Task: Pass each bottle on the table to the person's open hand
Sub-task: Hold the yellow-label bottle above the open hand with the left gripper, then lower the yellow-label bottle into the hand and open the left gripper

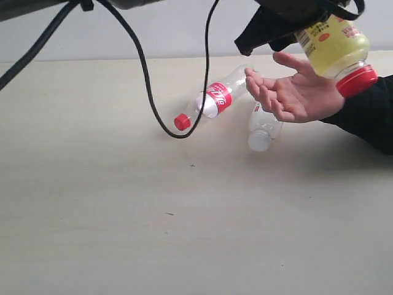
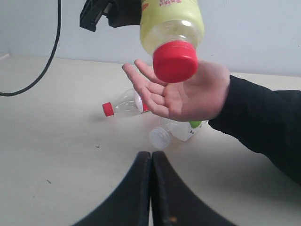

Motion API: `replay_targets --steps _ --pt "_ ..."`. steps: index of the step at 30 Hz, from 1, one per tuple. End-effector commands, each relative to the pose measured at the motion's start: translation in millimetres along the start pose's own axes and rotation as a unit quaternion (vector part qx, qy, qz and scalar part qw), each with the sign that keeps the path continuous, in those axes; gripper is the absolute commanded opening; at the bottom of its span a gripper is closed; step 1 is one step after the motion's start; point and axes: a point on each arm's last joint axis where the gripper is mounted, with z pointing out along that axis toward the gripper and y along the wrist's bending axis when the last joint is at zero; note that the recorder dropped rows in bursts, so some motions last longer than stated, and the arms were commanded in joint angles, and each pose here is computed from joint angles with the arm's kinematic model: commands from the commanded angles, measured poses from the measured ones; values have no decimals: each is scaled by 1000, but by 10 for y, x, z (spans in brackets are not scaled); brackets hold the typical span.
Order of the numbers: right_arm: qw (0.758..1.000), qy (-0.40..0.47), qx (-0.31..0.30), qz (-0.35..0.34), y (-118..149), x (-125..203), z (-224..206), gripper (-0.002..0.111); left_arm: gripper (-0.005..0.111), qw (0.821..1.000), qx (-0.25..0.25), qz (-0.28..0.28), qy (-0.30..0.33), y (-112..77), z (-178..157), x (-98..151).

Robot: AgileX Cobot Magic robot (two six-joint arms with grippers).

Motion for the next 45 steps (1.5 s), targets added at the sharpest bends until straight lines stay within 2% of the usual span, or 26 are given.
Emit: replay_targets --steps 1,11,25,33,35,37,38,39,40,42,45 --pt "1000 -3 0 -2 0 2 -2 0 0 999 -37 -37 12 -6 -74 -46" --pt "1000 -3 0 -2 0 2 -2 0 0 988 -115 -76 64 92 248 119" --pt "1000 -3 0 -1 0 2 -2 0 0 985 -146 -57 75 287 679 280" --pt "1000 -3 0 -1 0 2 -2 0 0 985 -142 -48 87 375 848 372" --pt "1000 -3 0 -1 0 2 -2 0 10 985 -142 -48 87 375 848 372" --pt "1000 -3 0 -1 0 2 -2 0 33 985 -142 -48 87 375 848 372" --pt "1000 -3 0 -2 0 2 -2 0 49 985 -143 -50 87 377 848 372" --pt "1000 -3 0 -2 0 2 -2 0 59 984 -146 -53 88 381 846 375" --pt "1000 -3 0 -2 0 2 -2 0 75 983 -151 -62 88 389 843 377" --pt "1000 -3 0 -2 0 2 -2 0 88 981 -153 -76 91 389 841 386" --pt "1000 -3 0 -1 0 2 -2 0 89 981 -153 -80 94 387 840 393"
